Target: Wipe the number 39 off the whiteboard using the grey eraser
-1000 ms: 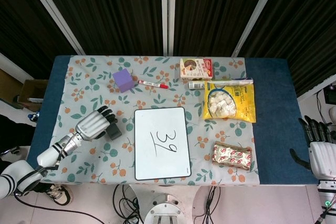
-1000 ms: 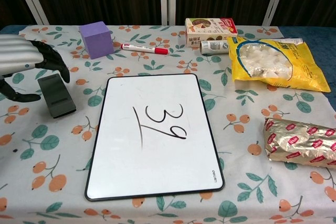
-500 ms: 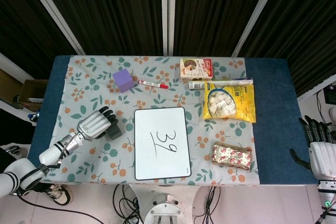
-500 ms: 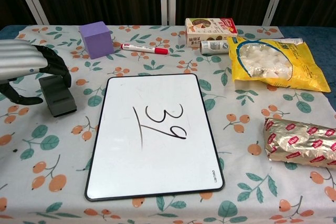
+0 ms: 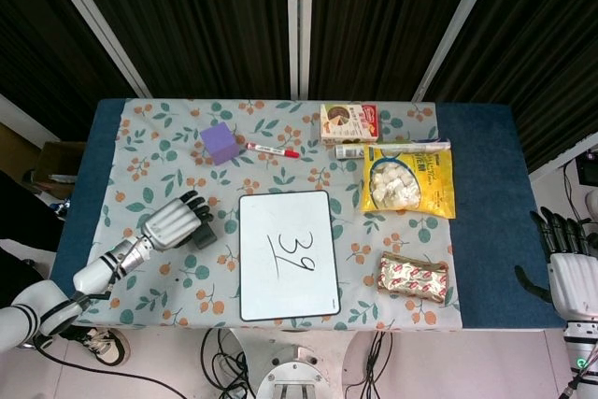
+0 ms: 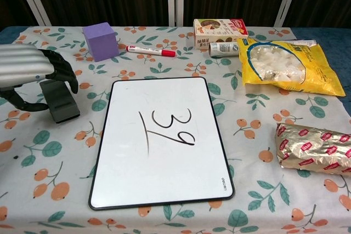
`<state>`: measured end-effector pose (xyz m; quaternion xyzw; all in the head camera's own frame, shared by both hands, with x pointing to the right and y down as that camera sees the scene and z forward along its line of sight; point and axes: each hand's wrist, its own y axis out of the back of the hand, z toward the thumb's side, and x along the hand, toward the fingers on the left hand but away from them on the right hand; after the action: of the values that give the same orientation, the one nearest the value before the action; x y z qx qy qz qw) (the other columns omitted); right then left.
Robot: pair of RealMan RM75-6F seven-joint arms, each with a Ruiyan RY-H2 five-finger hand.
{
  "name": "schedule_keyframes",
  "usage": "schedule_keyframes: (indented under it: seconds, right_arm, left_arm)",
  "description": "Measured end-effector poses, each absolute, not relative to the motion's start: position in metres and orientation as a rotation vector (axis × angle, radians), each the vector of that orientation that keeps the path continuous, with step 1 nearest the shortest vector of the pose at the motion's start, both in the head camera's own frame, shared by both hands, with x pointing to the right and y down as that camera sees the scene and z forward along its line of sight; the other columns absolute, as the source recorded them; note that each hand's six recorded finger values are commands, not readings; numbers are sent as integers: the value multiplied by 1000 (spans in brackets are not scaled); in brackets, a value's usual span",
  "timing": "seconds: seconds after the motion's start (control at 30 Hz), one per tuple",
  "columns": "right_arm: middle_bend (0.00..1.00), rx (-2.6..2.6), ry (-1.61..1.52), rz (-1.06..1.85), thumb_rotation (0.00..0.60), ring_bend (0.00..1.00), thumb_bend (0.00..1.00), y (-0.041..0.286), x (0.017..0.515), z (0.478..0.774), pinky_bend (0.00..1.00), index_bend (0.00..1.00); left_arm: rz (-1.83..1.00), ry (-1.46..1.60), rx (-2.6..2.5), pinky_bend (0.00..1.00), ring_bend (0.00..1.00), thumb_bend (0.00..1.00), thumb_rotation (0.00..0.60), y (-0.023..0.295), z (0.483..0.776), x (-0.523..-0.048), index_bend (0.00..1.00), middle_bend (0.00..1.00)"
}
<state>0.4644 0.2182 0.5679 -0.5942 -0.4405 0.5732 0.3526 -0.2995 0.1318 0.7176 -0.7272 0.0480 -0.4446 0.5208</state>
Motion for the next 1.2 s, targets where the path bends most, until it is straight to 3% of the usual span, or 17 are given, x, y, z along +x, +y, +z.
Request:
schedule_keyframes:
  seconds: [0.5, 0.9, 1.07, 1.2]
  right_arm:
    - [0, -1532, -1144, 1485, 600, 0, 199, 218, 466, 567, 0, 0]
    - [0, -1536, -1141, 1492, 600, 0, 203, 218, 465, 570, 0, 0]
    - [0, -1538, -1136, 1498, 600, 0, 207, 218, 464, 571, 0, 0]
    - [0, -1539, -1135, 1497, 600, 0, 210, 218, 464, 571, 0, 0]
  left_arm:
    - [-1084, 106, -1750, 218, 230, 310, 600, 133, 725, -299, 314, 311]
    - [-1098, 129, -1771, 219, 297, 316, 600, 132, 726, -300, 450, 380]
    - [-1110, 147, -1789, 232, 348, 416, 600, 133, 727, -302, 531, 441]
    - [-1109, 168, -1796, 245, 384, 433, 600, 133, 727, -302, 584, 482]
